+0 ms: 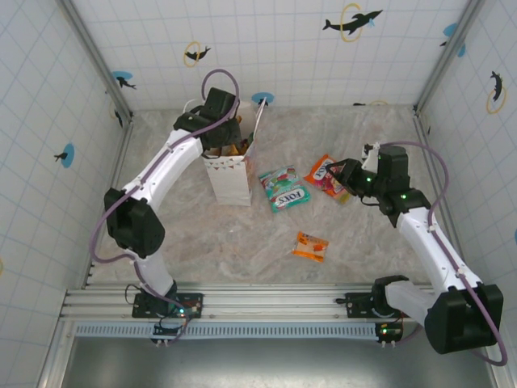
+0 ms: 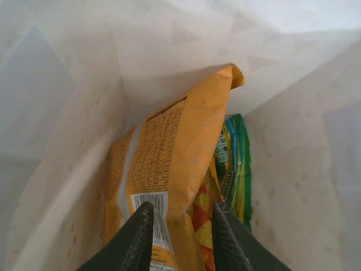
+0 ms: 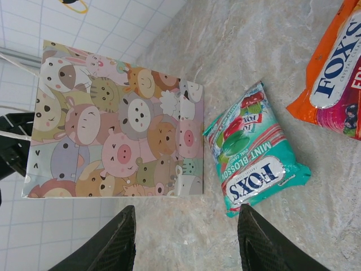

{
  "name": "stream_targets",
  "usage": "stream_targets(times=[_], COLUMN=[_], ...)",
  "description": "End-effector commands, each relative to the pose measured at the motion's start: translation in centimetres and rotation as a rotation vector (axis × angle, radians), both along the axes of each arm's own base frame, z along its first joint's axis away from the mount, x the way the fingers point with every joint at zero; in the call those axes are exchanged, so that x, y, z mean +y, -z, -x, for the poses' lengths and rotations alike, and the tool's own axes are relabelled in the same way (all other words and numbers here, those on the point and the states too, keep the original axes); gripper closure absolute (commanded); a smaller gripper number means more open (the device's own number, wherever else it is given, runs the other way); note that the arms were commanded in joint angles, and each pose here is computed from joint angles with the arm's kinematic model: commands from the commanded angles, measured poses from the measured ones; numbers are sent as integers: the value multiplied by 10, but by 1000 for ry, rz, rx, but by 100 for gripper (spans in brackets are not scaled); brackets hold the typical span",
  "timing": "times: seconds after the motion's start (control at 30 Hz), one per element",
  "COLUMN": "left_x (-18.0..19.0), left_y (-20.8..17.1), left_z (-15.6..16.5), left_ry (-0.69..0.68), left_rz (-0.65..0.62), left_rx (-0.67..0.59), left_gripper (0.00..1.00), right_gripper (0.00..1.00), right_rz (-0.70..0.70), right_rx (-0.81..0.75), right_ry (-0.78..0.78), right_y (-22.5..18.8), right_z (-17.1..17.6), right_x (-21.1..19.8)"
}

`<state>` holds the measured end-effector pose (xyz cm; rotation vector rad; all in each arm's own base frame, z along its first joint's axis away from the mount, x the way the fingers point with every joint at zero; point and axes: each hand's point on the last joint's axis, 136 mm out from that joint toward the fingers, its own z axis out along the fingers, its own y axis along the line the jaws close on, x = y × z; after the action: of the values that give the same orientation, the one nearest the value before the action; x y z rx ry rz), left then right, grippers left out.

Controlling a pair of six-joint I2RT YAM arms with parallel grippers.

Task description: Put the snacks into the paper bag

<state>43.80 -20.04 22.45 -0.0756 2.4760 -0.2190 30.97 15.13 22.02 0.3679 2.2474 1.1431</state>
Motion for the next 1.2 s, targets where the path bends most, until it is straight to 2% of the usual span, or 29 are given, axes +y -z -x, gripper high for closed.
stream_targets(times=[0.0,0.1,0.27,0.5,0.67,0.87,1.17], left_x=[2,0,-5,-20,-30,-36,-41], left_y=[6,-1,-35,-94,-123,-128,-120], left_z=[-3,-5,-3,14,35,61,86], left_ry=[17,19,45,144,249,348,438], left_rz=[-25,-17,38,185,281,381,436], left_rx=[24,13,-50,-170,-267,-344,-337], left_gripper=[71,70,66,60,59,57,57], right_gripper=[51,50,50,48,47,48,47], right_rz=[7,12,62,208,230,250,264], right_rx=[-2,0,32,136,184,103,59], right_ry=[-12,-12,-20,-74,-138,-298,-439], right_y=[1,1,11,55,84,103,127], right_z=[-1,-1,0,6,7,-12,-63], right_x=[2,2,1,-3,3,24,54])
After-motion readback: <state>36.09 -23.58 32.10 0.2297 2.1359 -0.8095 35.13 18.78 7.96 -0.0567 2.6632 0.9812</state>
